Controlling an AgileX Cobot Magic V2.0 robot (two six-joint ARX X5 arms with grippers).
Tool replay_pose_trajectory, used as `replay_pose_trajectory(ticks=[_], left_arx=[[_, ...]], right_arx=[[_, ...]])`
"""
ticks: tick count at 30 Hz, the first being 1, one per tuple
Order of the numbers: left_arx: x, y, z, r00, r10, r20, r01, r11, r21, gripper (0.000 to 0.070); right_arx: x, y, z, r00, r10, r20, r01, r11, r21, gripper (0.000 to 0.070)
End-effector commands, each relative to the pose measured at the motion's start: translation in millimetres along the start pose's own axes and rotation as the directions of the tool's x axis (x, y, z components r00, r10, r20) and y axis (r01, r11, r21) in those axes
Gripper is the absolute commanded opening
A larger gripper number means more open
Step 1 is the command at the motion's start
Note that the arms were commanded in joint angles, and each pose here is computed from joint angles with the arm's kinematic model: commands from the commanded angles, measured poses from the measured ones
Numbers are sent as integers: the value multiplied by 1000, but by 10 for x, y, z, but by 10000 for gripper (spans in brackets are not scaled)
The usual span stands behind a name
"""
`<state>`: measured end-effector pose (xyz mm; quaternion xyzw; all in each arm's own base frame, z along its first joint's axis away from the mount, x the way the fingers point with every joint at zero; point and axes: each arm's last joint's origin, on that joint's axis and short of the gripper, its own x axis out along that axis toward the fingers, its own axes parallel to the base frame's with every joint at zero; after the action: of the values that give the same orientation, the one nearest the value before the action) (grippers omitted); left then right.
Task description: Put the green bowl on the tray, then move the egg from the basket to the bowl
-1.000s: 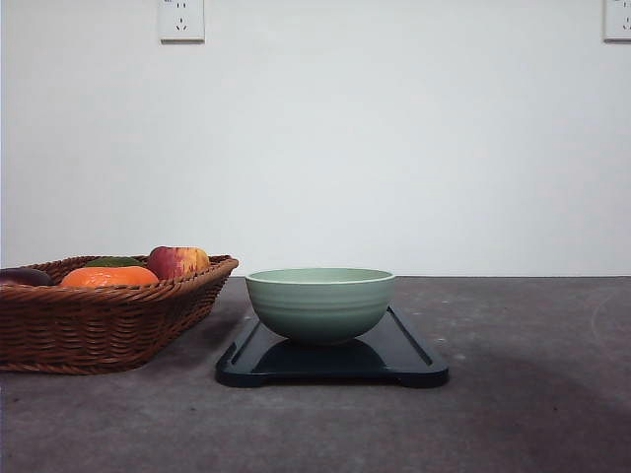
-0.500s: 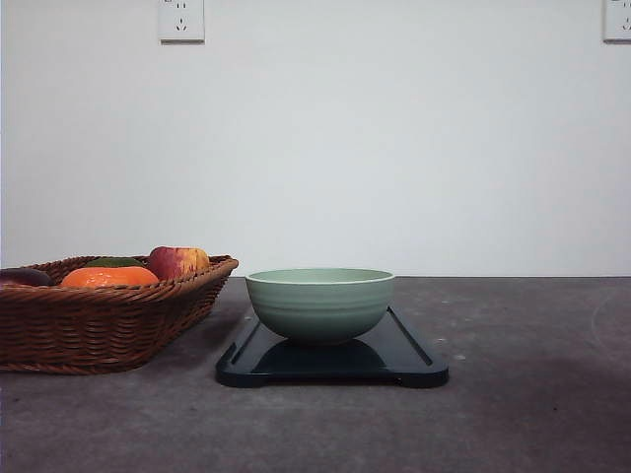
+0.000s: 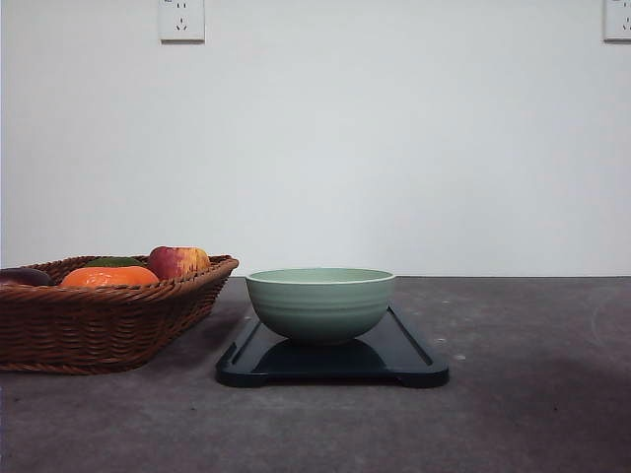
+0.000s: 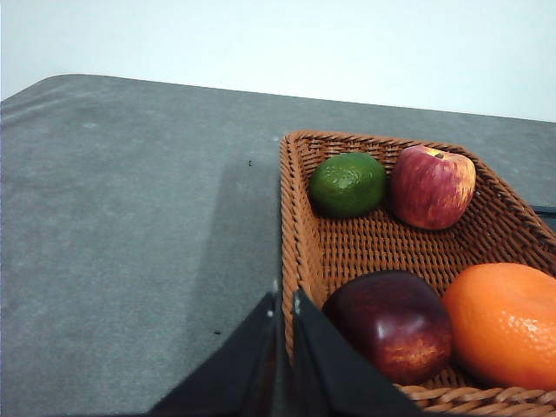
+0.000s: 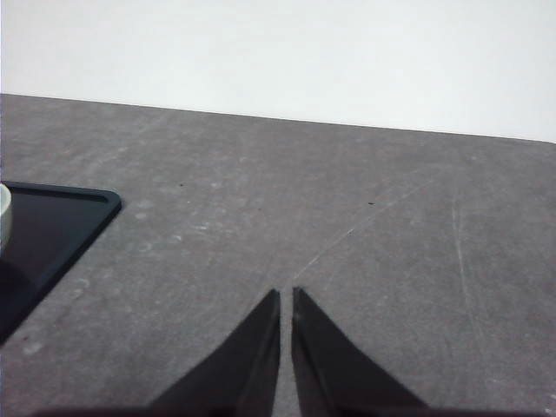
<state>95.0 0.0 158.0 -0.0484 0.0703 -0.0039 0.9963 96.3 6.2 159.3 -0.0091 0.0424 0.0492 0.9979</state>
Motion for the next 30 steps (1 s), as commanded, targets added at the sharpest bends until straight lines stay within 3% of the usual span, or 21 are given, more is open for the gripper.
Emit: replay_pose_trajectory(ticks=[1,30], left_arx=[[18,9,-53,1000,9,-7,-9,1000,0,20],[18,9,-53,1000,9,-7,-9,1000,0,20]], right_arx=[[4,-3,-7,1000,-5,4,5,1000,14,15],[4,-3,-7,1000,-5,4,5,1000,14,15]])
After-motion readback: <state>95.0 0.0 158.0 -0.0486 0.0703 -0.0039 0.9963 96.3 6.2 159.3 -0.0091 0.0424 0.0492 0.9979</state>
